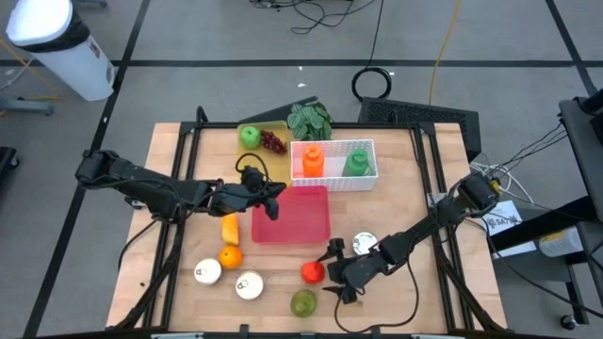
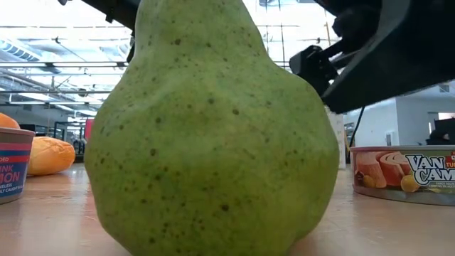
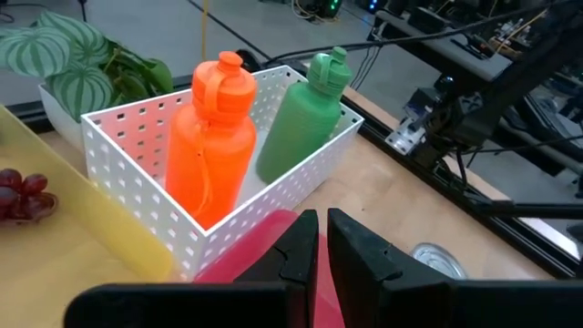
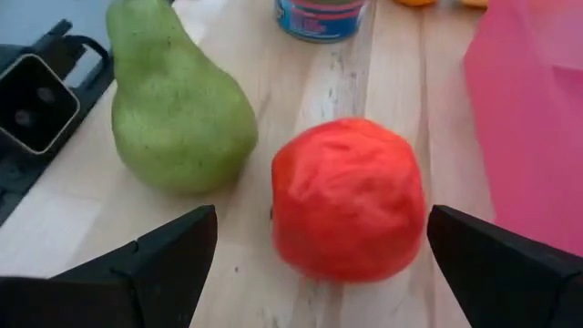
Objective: Pick & Place Food Item
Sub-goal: Put the red apple in the yellow bin
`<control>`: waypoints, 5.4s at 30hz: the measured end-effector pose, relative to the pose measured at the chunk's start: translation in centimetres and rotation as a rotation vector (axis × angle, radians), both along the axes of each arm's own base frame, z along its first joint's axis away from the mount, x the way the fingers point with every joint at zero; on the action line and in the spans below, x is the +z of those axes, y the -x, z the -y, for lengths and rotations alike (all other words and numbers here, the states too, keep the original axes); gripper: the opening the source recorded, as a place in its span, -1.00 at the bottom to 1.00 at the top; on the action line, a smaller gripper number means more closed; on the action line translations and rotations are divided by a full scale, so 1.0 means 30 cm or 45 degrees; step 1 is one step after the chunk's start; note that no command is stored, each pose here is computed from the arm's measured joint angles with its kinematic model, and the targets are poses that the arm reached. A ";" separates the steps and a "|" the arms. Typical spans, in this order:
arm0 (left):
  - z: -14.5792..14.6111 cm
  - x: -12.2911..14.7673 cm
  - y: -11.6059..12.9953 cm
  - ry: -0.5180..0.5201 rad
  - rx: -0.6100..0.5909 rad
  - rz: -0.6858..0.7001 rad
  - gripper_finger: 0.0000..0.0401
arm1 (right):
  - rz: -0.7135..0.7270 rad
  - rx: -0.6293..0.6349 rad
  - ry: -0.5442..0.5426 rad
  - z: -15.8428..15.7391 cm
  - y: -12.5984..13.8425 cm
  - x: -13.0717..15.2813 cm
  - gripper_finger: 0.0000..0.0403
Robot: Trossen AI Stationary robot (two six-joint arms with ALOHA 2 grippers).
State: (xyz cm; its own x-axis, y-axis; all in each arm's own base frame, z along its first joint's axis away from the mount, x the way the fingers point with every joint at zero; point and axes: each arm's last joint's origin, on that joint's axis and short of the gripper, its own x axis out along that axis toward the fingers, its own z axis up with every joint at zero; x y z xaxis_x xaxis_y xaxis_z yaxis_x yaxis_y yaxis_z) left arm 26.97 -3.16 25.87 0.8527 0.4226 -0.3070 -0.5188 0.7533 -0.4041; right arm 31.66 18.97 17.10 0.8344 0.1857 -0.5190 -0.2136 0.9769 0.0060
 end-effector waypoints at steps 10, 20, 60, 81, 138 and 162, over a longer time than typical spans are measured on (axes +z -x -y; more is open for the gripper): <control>0.001 0.002 -0.001 0.001 -0.001 0.008 -0.81 | 0.114 -0.310 0.187 0.031 -0.008 0.010 0.87; 0.002 0.002 -0.001 0.009 -0.001 0.011 -0.81 | 0.118 -0.565 0.099 0.034 0.010 -0.001 0.87; 0.002 0.002 -0.001 0.025 0.006 0.020 -0.81 | 0.089 -0.520 0.009 -0.020 -0.033 -0.095 0.41; 0.019 -0.018 -0.023 -0.002 0.050 0.041 -0.81 | 0.623 -0.323 0.203 0.044 0.266 0.267 0.23; 0.089 -0.059 -0.121 -0.397 -0.827 0.073 0.59 | 0.807 0.069 -0.131 0.424 0.052 0.173 0.24; 0.140 -0.159 -0.181 -0.394 -1.071 0.109 0.60 | 0.763 0.052 -0.039 0.421 0.045 0.165 0.24</control>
